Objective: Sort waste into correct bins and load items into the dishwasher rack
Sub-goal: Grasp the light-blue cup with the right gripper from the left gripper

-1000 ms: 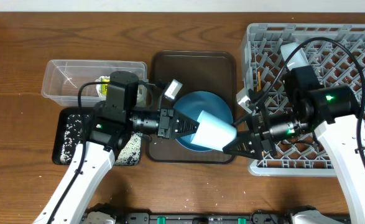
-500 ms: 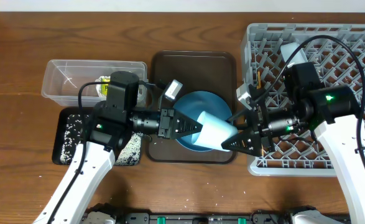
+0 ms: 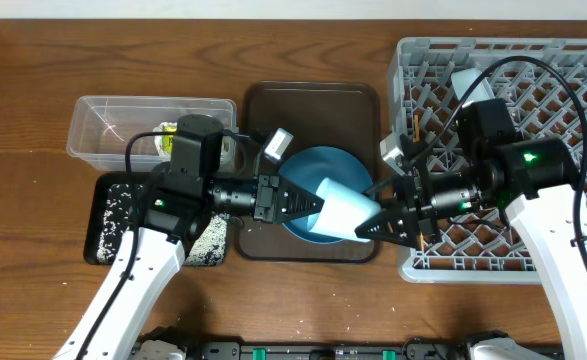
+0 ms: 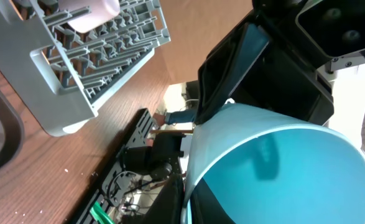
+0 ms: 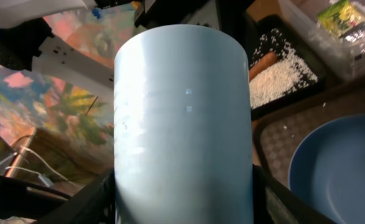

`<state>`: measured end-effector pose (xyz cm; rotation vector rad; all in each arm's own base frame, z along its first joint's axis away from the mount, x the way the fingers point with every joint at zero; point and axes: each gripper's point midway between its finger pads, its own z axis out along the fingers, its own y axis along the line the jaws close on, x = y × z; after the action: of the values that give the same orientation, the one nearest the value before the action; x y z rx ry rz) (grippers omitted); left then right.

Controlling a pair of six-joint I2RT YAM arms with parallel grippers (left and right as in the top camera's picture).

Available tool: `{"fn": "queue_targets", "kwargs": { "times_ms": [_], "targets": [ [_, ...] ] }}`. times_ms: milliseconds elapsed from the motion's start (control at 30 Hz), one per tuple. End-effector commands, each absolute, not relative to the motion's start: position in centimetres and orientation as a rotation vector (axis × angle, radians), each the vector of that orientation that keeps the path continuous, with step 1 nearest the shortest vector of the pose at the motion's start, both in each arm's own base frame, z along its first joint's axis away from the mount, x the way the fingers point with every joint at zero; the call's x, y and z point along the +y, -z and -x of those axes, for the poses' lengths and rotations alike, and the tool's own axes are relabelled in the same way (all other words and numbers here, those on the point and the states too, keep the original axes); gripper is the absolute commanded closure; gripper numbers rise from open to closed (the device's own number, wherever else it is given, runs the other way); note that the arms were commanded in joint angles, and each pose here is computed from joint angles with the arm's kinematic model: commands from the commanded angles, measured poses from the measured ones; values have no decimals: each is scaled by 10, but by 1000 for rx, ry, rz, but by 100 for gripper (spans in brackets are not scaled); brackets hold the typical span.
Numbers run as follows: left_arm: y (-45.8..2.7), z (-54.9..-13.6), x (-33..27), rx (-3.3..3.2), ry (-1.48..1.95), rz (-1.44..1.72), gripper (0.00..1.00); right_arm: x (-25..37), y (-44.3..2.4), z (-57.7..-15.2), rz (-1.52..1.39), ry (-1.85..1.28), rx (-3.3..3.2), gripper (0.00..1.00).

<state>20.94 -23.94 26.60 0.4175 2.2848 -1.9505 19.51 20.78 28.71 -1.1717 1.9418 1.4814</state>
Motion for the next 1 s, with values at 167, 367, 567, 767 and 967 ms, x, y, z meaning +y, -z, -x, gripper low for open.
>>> {"fn": "queue_targets", "kwargs": {
  "times_ms": [167,367,567,767,967],
  "targets": [
    [-261,-198,-237,2296,1952,-464,88,214,-295,-206,1164,-1476,1876,45],
    [-258,-196,-237,2306,1951,-464,88,214,-293,-216,1136,-1437,1911,47],
    [-256,-198,-237,2314,1931,-455,83,214,-293,-220,1128,-1425,1913,48],
    [-245,-208,-235,2360,1828,-395,72,207,-289,-232,1079,-1373,1956,49],
    [-230,-217,-230,2425,1713,-316,58,185,-285,-255,913,-1317,2059,51]
  ]
}}
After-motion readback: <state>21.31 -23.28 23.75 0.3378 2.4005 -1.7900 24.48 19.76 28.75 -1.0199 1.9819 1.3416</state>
